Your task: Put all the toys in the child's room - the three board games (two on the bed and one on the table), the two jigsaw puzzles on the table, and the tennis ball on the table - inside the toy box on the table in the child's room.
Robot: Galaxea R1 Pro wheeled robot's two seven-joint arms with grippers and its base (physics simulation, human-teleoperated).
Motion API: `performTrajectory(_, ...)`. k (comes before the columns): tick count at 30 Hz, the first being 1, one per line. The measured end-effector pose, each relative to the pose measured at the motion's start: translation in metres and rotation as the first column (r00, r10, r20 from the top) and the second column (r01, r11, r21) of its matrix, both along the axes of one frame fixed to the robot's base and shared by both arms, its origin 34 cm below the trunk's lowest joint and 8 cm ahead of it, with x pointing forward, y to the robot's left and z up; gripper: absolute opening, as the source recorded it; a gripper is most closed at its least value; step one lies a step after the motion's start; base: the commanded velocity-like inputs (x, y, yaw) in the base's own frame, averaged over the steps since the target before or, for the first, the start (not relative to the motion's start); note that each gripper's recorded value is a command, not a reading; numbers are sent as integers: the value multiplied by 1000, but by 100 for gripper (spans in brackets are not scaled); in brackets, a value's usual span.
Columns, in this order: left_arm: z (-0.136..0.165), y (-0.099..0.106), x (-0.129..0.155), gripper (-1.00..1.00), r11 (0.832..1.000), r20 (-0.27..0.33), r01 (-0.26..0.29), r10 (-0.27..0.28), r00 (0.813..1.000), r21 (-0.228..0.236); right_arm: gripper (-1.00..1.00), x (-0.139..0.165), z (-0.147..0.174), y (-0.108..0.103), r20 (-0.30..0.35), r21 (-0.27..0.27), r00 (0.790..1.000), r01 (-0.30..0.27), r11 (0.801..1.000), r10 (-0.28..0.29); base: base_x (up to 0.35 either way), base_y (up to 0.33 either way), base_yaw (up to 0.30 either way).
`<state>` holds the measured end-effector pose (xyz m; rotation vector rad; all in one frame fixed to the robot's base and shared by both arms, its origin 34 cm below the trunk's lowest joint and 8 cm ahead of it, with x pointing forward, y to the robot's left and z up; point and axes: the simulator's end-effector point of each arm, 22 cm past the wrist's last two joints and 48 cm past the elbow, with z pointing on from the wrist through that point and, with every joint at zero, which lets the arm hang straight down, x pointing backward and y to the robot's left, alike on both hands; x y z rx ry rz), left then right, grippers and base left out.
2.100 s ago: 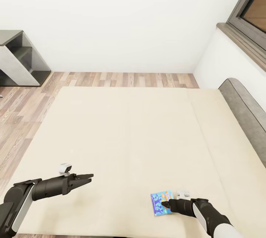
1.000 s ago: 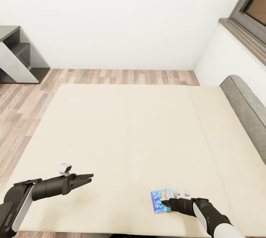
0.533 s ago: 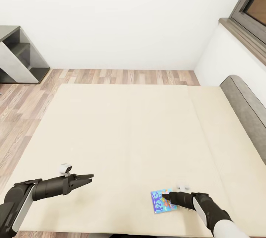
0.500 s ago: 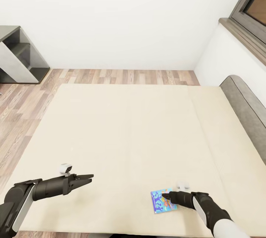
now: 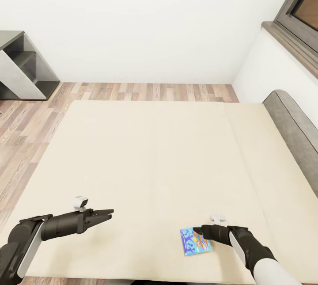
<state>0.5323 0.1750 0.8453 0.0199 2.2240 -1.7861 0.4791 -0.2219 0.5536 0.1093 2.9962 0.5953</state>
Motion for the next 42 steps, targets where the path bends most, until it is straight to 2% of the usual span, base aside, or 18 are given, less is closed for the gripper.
performTrajectory(23,-1,-3,0,100,1000,-2,0,0,1000,-5,100,-4,-2,-2,-7,-6,1000,5,1000,-6,0,0,0)
performTrajectory(32,-3,-3,-1,100,1000,-9,-1,1,1000,-6,100,6,-4,-3,57,-18,998,-4,1000,5,0,0,0)
performTrajectory(42,-4,-3,-1,100,1000,-10,-1,1,1000,-7,100,4,-5,-2,55,-17,999,-2,1000,3,0,0,0)
